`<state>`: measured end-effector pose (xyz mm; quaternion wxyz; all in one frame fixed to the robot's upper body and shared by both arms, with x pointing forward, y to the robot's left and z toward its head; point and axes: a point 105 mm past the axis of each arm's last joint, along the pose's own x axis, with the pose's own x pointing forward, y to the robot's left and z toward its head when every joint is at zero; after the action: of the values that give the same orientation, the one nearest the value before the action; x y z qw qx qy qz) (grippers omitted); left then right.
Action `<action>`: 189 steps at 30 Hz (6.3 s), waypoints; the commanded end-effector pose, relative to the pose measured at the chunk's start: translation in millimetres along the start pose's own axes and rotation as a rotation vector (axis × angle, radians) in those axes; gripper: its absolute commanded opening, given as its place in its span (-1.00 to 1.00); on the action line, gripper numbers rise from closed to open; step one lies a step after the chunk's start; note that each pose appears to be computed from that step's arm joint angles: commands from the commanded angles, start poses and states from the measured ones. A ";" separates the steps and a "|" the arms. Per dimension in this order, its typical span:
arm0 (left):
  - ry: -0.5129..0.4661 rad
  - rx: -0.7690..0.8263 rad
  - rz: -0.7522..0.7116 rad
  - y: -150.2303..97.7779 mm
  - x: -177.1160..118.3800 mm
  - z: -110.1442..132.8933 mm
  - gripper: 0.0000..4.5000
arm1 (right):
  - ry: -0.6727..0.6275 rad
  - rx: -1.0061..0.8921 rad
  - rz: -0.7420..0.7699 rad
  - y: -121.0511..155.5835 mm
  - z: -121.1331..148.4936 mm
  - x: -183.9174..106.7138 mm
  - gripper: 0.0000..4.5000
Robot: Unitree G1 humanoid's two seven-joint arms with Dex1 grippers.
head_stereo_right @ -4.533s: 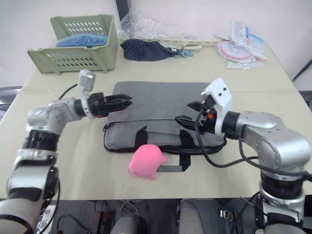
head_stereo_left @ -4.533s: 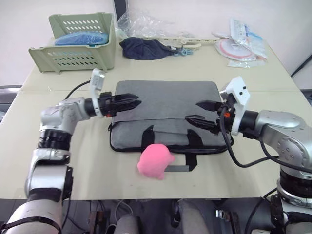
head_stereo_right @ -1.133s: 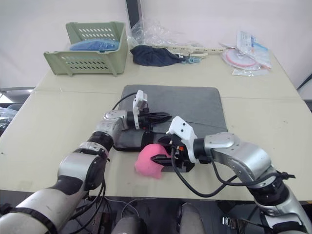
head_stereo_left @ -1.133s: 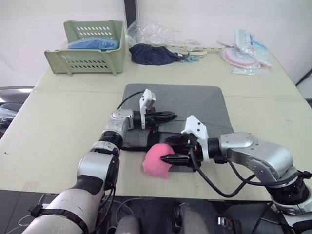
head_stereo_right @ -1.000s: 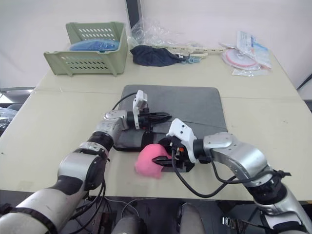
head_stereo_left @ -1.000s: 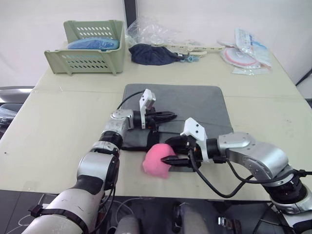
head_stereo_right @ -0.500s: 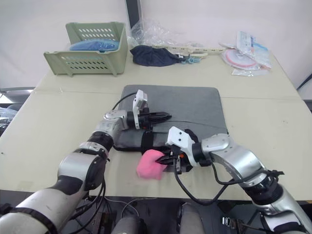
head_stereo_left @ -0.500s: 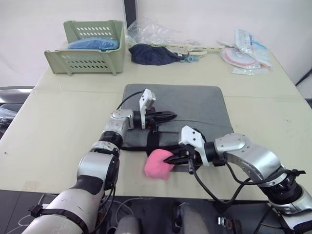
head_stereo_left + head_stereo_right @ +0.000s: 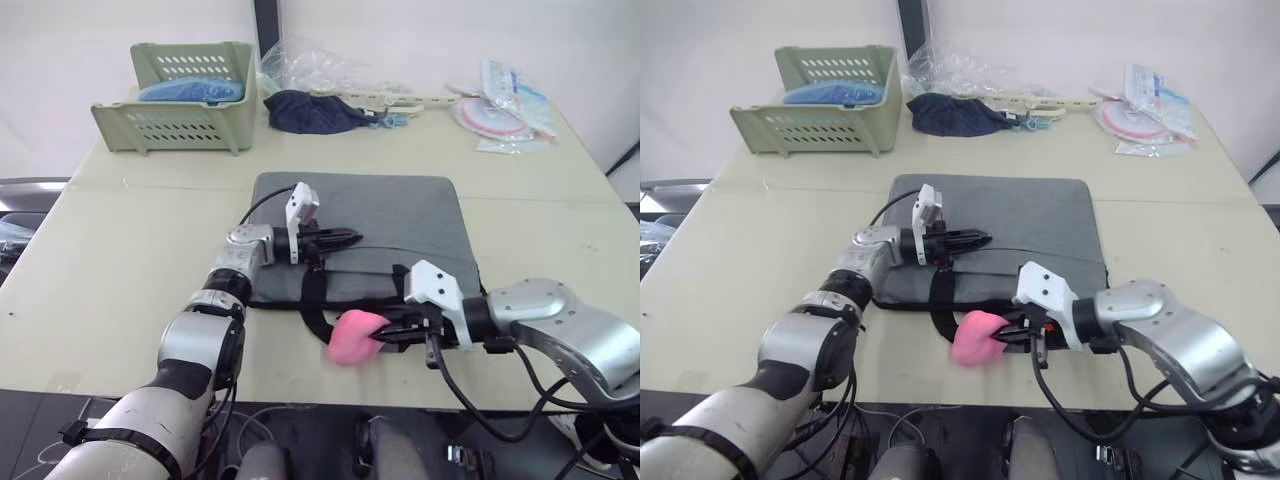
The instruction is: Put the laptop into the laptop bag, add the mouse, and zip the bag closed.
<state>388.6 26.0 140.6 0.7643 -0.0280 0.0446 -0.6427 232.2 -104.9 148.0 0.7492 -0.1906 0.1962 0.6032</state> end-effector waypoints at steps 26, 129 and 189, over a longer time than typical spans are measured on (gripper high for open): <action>0.188 -0.097 -0.022 -12.1 -8.3 -62.0 -1.00 | 0.054 0.050 -0.100 2.4 -8.1 -32.9 -0.99; 0.202 -0.114 -0.026 -14.1 -8.8 -67.7 -1.00 | 0.491 -0.085 -0.848 -81.6 -86.0 -216.1 0.61; 0.193 -0.121 -0.010 -12.6 -8.9 -67.5 -1.00 | -0.032 0.665 -1.091 -80.5 -152.8 -143.8 -0.72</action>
<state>382.5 25.8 124.1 0.7579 0.0022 0.0623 -0.6493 278.3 -312.2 105.0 0.9744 -0.0169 0.2150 0.0640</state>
